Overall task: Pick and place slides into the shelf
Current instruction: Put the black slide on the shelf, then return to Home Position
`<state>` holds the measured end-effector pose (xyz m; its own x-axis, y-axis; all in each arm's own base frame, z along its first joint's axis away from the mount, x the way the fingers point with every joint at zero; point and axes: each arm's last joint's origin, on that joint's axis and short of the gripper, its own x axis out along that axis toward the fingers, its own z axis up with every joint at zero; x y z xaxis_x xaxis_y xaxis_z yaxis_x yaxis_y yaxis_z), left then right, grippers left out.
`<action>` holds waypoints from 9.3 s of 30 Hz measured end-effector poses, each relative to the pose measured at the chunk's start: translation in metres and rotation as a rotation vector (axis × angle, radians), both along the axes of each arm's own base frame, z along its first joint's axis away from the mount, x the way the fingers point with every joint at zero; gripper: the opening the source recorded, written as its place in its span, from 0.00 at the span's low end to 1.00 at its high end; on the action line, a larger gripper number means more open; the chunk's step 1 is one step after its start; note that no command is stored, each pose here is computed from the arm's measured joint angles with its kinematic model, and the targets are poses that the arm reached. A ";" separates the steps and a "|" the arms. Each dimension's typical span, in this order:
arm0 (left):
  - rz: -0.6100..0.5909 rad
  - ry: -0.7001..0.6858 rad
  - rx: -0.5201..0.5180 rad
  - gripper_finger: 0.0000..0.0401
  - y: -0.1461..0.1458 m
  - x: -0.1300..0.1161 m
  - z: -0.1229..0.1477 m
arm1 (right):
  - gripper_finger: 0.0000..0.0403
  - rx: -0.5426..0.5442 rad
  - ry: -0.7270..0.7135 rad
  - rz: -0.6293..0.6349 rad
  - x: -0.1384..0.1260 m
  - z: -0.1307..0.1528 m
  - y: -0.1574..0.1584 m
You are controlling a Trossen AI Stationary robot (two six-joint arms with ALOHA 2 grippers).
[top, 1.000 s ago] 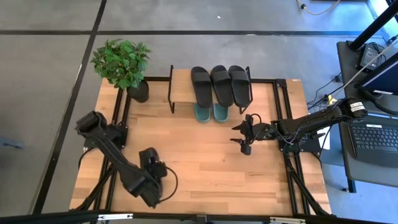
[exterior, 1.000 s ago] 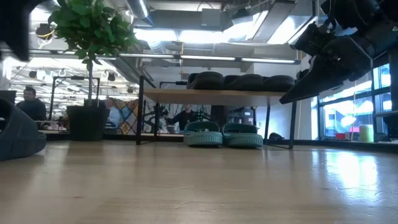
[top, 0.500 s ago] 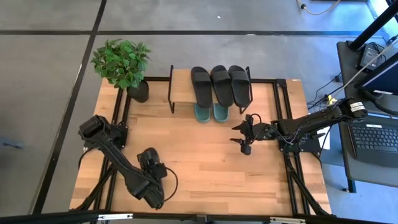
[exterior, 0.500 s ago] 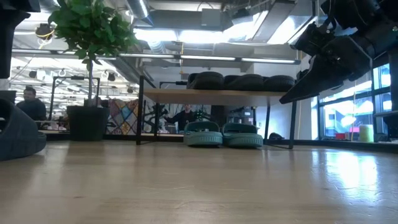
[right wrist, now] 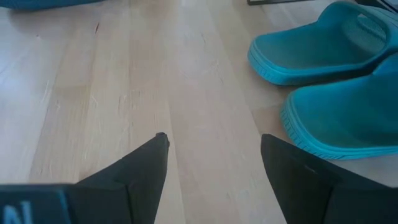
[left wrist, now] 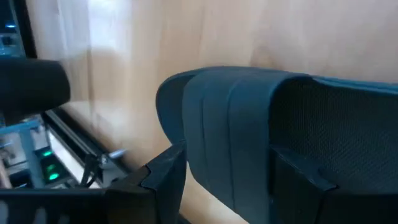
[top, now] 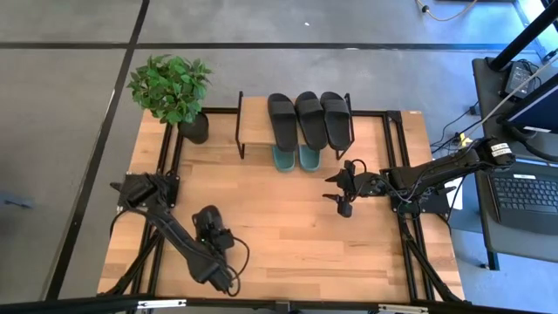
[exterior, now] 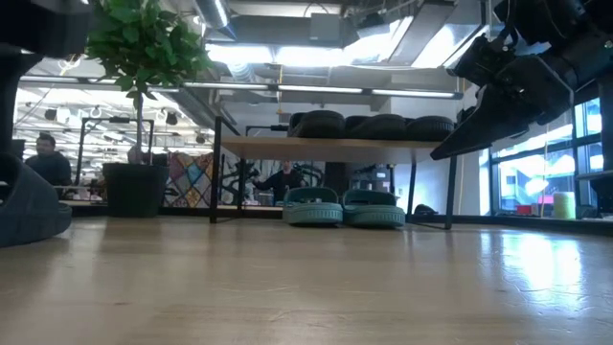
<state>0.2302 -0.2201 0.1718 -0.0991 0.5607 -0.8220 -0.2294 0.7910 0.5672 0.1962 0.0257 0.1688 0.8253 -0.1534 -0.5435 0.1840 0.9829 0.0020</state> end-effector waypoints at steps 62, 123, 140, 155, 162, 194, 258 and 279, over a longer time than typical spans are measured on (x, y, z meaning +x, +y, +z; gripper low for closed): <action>-0.374 -0.303 0.259 0.00 0.138 0.037 0.190 | 0.64 -0.055 -0.011 0.010 0.001 0.002 -0.001; -0.358 0.027 0.185 0.11 0.346 0.118 0.141 | 0.64 -0.068 -0.028 0.017 0.002 0.003 -0.001; -0.351 -0.378 -0.009 0.35 0.326 0.081 0.198 | 0.64 -0.020 -0.063 -0.010 0.003 0.005 0.000; -0.503 -1.038 -0.124 0.35 0.283 -0.007 0.186 | 0.64 -0.059 -0.223 0.044 0.009 0.054 -0.027; -0.614 -1.196 -0.146 0.35 0.252 -0.048 0.147 | 0.64 -0.070 -0.272 0.029 -0.007 0.069 -0.035; -0.499 -1.525 -0.018 0.35 0.235 -0.152 0.044 | 0.64 -0.050 -0.532 -0.067 -0.084 0.021 -0.036; -0.466 -1.487 -0.001 0.35 0.238 -0.137 0.000 | 0.64 -0.150 -0.498 -0.034 -0.106 0.011 -0.035; -0.466 -1.488 -0.002 0.35 0.238 -0.137 0.000 | 0.64 -0.027 -0.473 -0.073 -0.106 0.006 -0.035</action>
<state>0.0931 0.0181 0.1718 0.9510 0.3084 -0.0193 -0.3069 0.9499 0.0596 0.0900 -0.0092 0.1751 0.9676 -0.2293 -0.1056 0.2378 0.9683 0.0767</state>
